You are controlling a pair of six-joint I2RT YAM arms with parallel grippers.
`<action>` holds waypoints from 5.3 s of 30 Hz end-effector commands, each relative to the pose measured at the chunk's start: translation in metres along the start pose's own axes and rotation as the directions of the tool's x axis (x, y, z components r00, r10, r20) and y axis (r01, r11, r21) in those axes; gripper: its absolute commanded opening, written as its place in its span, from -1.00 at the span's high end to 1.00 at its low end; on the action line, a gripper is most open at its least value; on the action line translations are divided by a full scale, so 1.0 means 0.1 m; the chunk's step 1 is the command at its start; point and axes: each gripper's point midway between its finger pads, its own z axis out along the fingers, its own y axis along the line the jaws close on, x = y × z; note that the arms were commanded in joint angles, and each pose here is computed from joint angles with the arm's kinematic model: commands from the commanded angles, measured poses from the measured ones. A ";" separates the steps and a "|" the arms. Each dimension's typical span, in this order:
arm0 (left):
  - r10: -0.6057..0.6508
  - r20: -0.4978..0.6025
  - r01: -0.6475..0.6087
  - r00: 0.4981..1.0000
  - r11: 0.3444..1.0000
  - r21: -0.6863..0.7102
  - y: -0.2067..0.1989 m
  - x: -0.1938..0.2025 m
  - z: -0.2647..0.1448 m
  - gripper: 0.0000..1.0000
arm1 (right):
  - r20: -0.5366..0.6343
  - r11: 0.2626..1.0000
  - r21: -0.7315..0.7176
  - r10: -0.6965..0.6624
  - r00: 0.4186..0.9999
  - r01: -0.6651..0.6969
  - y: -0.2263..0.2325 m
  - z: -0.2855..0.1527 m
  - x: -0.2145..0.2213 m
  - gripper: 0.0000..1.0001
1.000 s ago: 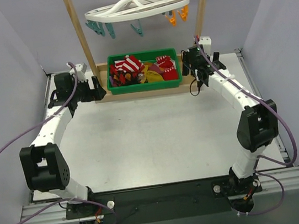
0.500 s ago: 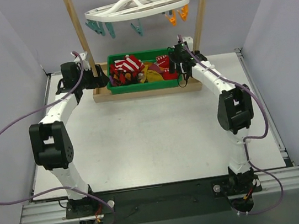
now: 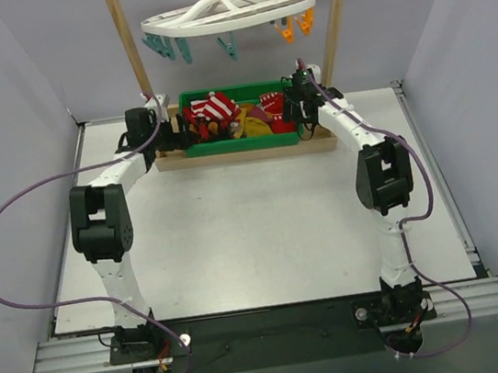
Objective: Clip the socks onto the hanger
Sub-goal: Move the bin to the center of the board, then move the clothesline to the center of the board.
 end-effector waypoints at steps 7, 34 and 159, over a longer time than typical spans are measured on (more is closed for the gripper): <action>0.099 0.092 -0.099 0.991 0.995 -0.011 -0.01 -0.24 0.26 -0.74 | -0.057 0.999 -0.031 0.025 0.998 -0.027 -0.06 0.18 0.08 -0.12; 0.103 -0.001 -0.101 0.995 0.975 0.200 -0.68 0.18 -0.91 0.62 | -0.066 0.990 -0.139 -0.038 0.997 0.028 0.13 -0.72 0.45 1.00; 0.132 0.371 -0.182 0.919 0.978 0.101 -0.34 -0.92 -1.33 0.84 | 0.569 0.976 -0.001 0.179 0.802 -0.217 -1.25 -1.26 -0.75 0.32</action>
